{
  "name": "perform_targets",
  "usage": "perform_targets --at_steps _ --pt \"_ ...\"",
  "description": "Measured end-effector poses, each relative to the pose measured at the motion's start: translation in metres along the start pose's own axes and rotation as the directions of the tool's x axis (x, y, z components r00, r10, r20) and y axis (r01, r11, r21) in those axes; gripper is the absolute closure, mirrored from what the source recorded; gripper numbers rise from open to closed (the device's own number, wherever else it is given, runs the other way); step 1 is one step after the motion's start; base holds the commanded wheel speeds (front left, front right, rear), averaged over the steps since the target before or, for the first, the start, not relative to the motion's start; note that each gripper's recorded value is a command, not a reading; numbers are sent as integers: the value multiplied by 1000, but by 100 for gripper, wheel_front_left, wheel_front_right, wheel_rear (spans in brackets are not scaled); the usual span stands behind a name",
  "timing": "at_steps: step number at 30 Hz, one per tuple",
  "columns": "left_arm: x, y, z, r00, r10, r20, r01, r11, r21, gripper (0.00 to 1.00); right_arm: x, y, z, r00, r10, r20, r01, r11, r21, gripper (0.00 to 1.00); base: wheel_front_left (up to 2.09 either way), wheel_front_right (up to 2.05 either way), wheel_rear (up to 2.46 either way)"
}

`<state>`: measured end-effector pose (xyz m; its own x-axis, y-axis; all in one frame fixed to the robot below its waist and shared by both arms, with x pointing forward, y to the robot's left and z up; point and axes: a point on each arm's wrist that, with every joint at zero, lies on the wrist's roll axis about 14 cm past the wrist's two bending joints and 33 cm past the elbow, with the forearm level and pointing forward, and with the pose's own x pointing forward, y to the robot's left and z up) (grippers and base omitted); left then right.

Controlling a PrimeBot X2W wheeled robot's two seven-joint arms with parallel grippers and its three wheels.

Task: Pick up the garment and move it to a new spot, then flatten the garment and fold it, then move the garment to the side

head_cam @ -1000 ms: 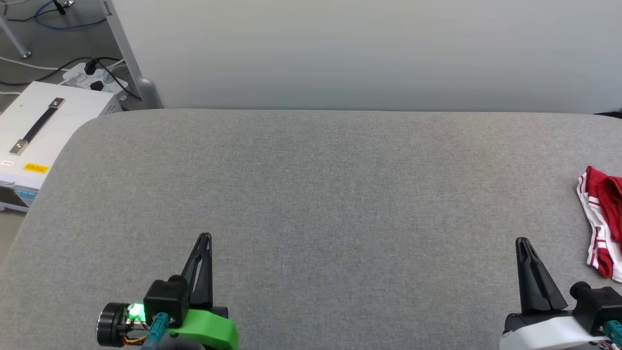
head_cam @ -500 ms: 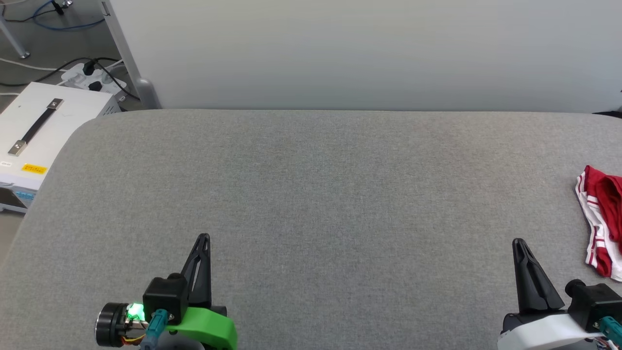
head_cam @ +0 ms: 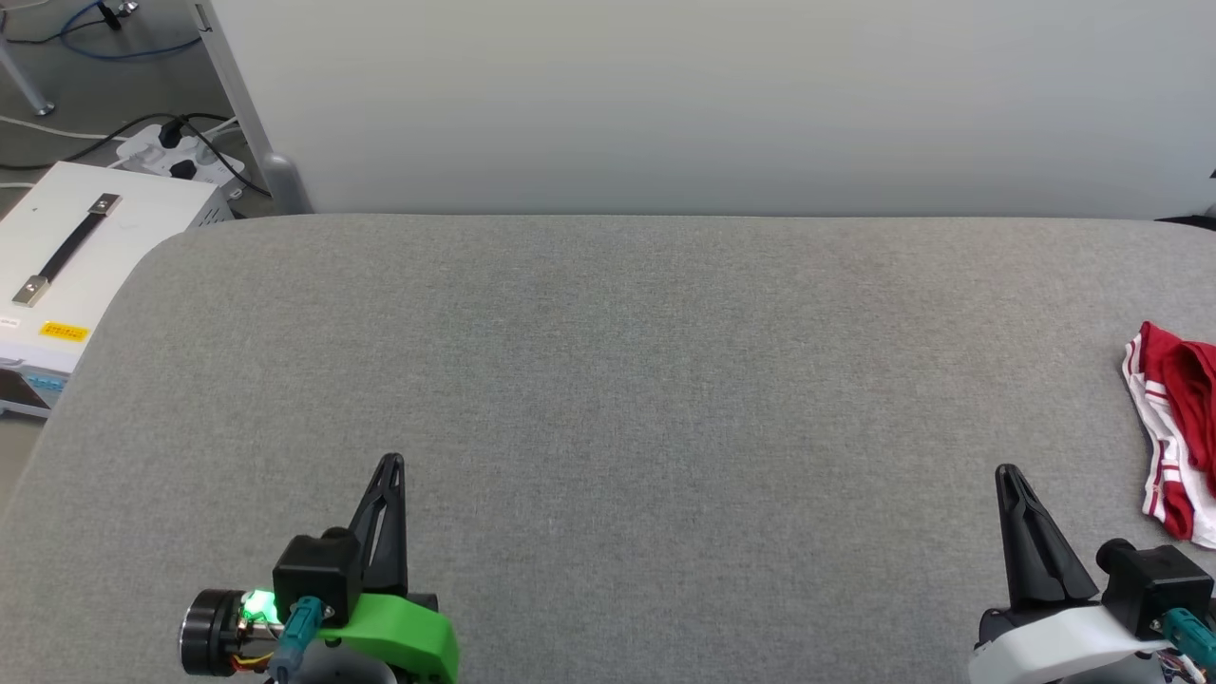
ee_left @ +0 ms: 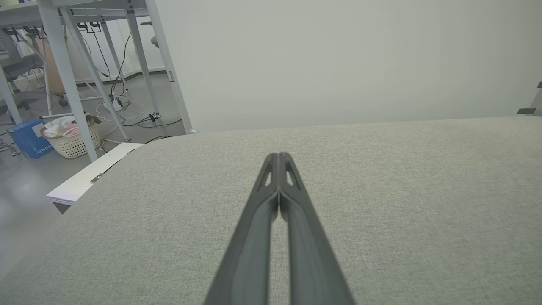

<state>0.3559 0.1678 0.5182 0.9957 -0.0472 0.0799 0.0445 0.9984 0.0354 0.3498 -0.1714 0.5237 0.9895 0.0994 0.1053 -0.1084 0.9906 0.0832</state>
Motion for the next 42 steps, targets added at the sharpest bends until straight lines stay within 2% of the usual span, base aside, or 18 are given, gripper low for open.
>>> perform_targets --at_steps 42 --pt "4 5 -2 999 17 -52 -17 1000 4 100 8 4 -3 998 13 -60 -16 998 -56 100 0 0 0"
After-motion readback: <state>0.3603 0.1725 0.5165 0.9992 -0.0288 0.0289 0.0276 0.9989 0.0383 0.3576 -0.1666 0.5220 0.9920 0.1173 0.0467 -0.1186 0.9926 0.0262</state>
